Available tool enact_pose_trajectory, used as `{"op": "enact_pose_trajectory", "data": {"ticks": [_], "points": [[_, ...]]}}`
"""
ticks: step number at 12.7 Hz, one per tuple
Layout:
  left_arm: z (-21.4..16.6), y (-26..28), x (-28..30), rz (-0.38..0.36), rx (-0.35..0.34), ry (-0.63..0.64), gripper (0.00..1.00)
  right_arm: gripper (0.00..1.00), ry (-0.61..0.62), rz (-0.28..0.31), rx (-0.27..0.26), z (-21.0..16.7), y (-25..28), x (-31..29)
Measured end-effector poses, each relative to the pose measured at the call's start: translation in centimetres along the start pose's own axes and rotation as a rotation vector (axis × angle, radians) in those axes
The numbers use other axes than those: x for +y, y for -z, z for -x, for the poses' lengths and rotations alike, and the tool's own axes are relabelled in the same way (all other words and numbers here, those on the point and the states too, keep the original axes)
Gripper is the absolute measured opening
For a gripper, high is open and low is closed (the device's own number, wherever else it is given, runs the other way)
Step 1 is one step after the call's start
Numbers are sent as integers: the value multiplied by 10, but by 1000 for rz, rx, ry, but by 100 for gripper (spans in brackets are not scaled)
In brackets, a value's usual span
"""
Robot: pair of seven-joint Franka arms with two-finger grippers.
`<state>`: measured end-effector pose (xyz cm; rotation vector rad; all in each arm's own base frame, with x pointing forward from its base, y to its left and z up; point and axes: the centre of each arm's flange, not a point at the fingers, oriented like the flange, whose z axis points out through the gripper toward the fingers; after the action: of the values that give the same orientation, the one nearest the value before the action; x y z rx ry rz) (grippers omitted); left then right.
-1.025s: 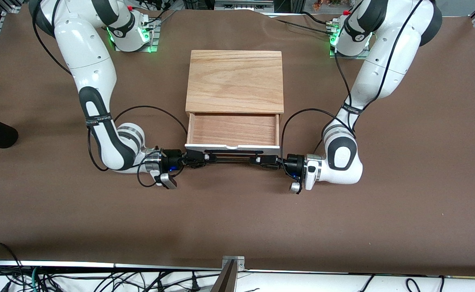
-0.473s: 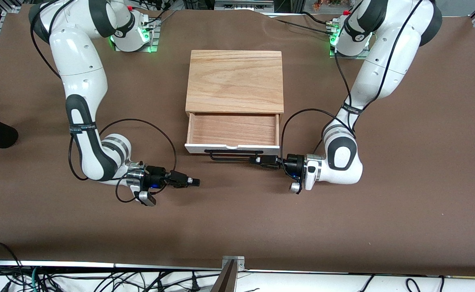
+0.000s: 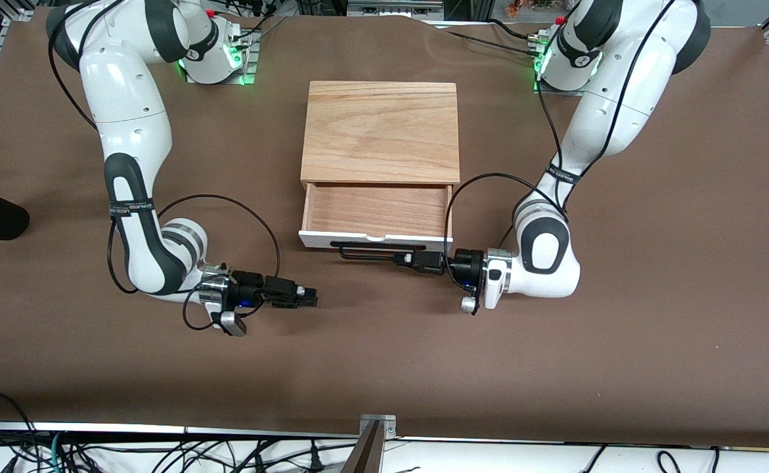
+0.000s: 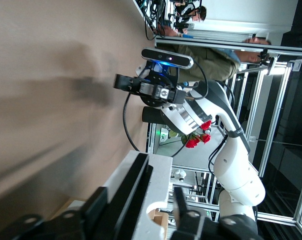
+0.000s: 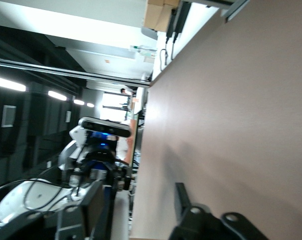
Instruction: Pull top drawer with both arms simultaneously
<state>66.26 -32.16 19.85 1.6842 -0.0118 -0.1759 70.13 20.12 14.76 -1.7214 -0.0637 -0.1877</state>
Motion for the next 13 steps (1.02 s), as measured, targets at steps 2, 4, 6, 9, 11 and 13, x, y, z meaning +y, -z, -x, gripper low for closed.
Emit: {"op": "enact_pose_trajectory", "data": {"ticks": [2, 4, 6, 9, 11, 13], "points": [[0, -2, 4, 0, -1, -2, 87, 92, 21, 47, -11, -5, 10, 2], [-1, 2, 3, -31, -13, -17, 100, 100, 57, 102, -31, -13, 24, 0], [-7, 14, 10, -94, -32, -61, 100, 100, 89, 146, -30, -27, 40, -7], [-18, 31, 39, -212, -62, -88, 100, 100, 94, 261, -33, -52, 53, -28], [-24, 41, 51, -278, -73, -108, 100, 100, 83, 344, -25, -67, 49, -46], [-28, 59, 56, -349, -80, -135, 100, 100, 65, 408, -11, -72, 38, -57]]}}
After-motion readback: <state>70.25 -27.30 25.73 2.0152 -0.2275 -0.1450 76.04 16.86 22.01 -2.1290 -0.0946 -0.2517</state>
